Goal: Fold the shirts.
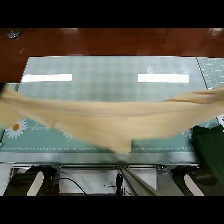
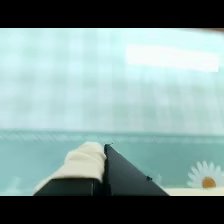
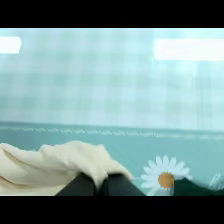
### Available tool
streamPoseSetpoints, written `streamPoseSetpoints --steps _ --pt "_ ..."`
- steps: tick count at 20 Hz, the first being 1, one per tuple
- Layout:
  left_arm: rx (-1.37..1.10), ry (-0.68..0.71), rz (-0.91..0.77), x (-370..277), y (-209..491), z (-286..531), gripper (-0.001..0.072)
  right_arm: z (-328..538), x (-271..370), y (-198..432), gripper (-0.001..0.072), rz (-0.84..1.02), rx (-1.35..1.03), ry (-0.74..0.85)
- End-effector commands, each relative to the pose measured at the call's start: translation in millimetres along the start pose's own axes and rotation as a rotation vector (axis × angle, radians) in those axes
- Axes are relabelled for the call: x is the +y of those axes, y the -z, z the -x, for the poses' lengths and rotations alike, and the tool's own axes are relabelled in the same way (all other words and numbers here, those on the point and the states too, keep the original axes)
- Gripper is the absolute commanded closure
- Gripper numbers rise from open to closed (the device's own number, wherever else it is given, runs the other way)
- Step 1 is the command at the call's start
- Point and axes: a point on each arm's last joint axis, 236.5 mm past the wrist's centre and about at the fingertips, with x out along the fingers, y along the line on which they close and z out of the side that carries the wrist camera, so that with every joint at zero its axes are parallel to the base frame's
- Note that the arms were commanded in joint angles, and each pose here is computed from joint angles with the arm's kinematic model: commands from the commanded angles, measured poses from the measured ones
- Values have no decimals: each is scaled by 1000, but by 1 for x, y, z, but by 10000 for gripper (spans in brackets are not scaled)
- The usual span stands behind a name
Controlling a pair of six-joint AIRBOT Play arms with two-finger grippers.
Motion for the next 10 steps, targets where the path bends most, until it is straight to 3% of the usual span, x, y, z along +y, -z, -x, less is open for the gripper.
streamPoseSetpoints --steps 1,4,9,10 --pt "138 145 222 1 78 -100 681 -103 -25 16 691 -55 66 91" --pt "155 121 283 13 101 -158 681 -177 -57 5 690 -167 123 137" --pt "320 185 287 -22 143 -234 681 -282 -62 14 689 -292 248 -12" --pt "355 177 302 -22 150 -245 645 -298 -59 21 684 -314 276 -32"
